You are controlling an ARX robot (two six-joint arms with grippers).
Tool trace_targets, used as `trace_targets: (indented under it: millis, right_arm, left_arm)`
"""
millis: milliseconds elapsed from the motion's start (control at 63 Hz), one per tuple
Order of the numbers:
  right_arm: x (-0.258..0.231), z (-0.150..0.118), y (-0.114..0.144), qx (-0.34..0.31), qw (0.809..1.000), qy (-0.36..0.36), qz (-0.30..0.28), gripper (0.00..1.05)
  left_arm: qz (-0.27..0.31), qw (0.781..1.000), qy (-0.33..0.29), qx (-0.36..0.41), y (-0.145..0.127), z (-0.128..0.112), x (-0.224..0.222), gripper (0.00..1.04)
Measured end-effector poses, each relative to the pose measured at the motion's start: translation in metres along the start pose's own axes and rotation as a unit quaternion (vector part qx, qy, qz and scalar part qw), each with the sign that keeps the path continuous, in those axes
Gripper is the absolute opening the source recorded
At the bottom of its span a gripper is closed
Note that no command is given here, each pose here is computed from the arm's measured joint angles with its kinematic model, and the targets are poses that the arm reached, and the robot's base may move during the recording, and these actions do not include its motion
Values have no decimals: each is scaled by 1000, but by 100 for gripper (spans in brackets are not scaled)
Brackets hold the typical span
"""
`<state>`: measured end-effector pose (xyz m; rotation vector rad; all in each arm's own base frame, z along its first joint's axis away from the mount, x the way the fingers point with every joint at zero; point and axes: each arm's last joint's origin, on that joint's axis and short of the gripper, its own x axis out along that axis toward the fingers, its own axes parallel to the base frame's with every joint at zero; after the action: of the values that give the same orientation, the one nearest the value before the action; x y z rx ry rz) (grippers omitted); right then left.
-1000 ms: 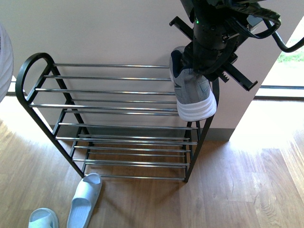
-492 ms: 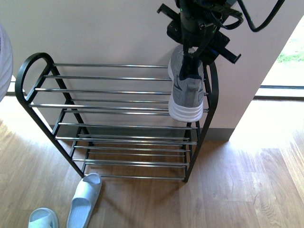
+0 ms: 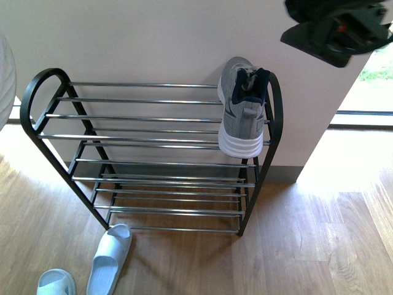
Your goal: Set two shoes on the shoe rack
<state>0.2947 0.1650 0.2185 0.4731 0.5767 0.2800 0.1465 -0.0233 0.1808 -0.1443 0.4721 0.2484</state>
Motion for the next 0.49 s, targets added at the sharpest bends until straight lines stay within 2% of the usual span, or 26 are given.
trace_targets:
  millis: [111,238,397,492]
  right_arm:
    - [-54,-5,-14,-36,998,-1,60,96]
    - [-97,0,-30,-66,993,-27,97,96]
    - [-132,6,-54,-88,986,-83,112,96]
    - [-138,8,-57,-92,985,-98,112,96]
  left_arm:
    - [0,1000,0,0,0,0,0,2]
    - [0,1000,0,0,0,0,0,2]
    - [-1,1000,0,0,0,0,0,2]
    - [0,1000,0,0,0,0,0,2]
